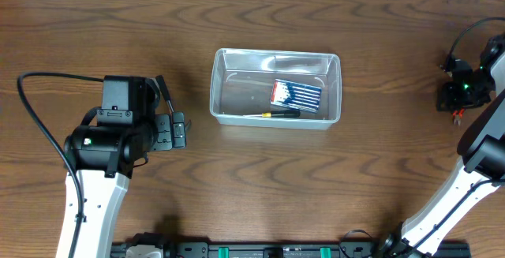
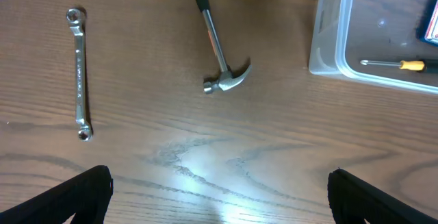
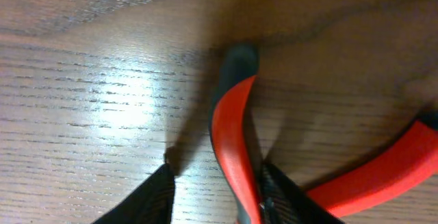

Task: Pack container
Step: 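Move the right gripper to the red pliers and grasp them, then carry the red pliers into the container, release, and withdraw right arm, then lower the left gripper onto the hammer handle and grasp it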

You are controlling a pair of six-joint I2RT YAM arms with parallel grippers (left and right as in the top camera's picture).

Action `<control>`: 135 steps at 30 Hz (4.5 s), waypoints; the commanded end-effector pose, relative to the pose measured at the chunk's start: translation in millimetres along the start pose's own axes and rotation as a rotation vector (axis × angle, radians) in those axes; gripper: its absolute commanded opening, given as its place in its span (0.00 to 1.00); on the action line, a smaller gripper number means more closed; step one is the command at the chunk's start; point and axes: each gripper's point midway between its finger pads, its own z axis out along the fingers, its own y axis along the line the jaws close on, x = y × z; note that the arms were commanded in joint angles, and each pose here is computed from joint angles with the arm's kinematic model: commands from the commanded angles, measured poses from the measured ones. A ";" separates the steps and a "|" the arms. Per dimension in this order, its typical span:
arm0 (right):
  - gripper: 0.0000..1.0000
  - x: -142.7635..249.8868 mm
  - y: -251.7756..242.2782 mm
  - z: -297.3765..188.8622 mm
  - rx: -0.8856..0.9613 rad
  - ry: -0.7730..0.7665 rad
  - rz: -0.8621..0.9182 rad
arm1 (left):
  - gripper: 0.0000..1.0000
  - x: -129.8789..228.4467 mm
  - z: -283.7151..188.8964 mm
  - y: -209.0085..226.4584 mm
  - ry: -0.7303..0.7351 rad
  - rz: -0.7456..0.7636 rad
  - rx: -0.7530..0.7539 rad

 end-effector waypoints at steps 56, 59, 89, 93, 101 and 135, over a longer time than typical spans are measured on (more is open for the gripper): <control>0.01 -96.5 397.0 -144.0 -0.095 -0.257 -1.218 | 0.98 -6.6 -5.5 0.9 -0.022 0.012 -0.007; 0.01 -74.1 412.2 -113.7 -0.135 -0.165 -1.260 | 0.98 -6.6 -5.5 1.0 -0.022 0.012 -0.008; 0.38 -62.4 400.6 -94.5 -0.147 -0.131 -1.199 | 0.98 -4.8 -5.5 1.4 -0.014 0.012 -0.009; 0.40 -90.1 399.4 -178.8 -0.060 -0.352 -1.122 | 0.98 -7.6 -9.3 0.5 -0.024 -0.006 -0.004; 0.99 -121.8 302.9 -327.3 0.081 -0.748 -0.579 | 0.99 -53.2 -43.6 13.3 0.004 -0.389 -0.053; 0.99 -99.3 159.3 -221.8 -0.135 -0.403 -0.030 | 0.99 -9.4 209.7 -17.2 0.638 -0.200 -0.025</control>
